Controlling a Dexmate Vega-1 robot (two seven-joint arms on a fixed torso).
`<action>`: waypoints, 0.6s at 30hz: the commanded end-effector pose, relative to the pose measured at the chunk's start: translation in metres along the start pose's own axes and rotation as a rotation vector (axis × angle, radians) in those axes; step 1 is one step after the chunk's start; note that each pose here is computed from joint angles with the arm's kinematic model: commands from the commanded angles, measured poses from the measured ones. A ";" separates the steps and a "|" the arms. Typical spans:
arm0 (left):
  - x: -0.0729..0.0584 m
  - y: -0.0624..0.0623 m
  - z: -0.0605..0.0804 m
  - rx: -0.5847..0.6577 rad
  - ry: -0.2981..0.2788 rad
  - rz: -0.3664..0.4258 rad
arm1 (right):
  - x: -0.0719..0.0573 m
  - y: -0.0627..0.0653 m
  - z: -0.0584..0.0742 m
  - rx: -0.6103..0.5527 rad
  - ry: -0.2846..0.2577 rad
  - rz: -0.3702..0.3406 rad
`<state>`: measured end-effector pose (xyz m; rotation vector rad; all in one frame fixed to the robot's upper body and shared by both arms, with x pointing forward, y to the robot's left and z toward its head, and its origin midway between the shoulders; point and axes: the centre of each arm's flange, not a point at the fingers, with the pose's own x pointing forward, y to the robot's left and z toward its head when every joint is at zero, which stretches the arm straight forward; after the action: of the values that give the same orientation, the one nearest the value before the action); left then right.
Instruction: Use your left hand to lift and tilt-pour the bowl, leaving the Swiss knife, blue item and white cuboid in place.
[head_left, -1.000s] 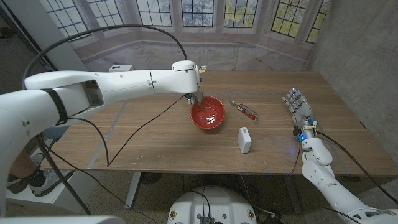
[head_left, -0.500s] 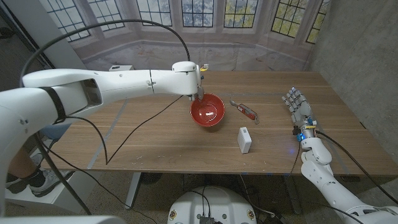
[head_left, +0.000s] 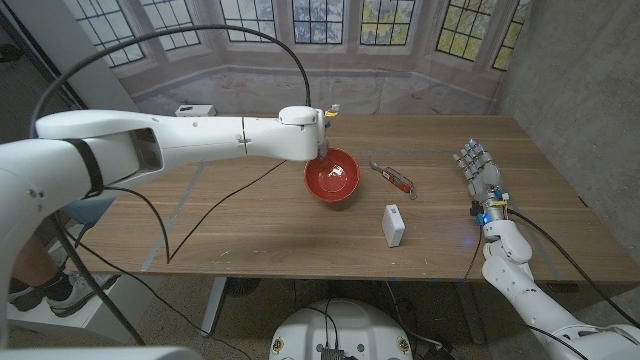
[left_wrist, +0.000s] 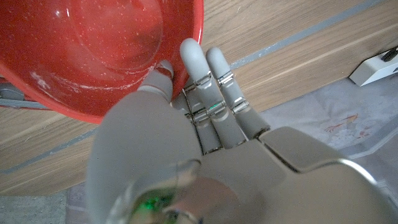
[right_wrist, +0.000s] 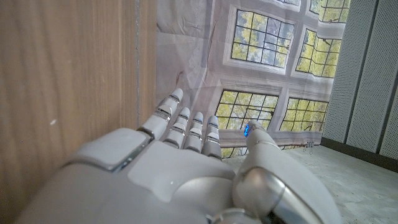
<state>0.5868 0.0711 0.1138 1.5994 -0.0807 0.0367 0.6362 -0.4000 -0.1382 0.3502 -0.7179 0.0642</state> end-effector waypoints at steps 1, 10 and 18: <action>-0.005 -0.002 0.006 0.051 -0.024 0.084 | -0.003 -0.003 -0.005 0.012 0.002 -0.014; -0.009 -0.006 0.011 0.078 -0.040 0.144 | -0.004 -0.005 -0.006 0.018 0.000 -0.020; -0.012 -0.011 0.015 0.106 -0.064 0.191 | -0.007 -0.006 -0.007 0.026 -0.003 -0.027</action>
<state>0.5797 0.0621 0.1072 1.6638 -0.2091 0.1083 0.6365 -0.3984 -0.1359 0.3716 -0.7365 0.0674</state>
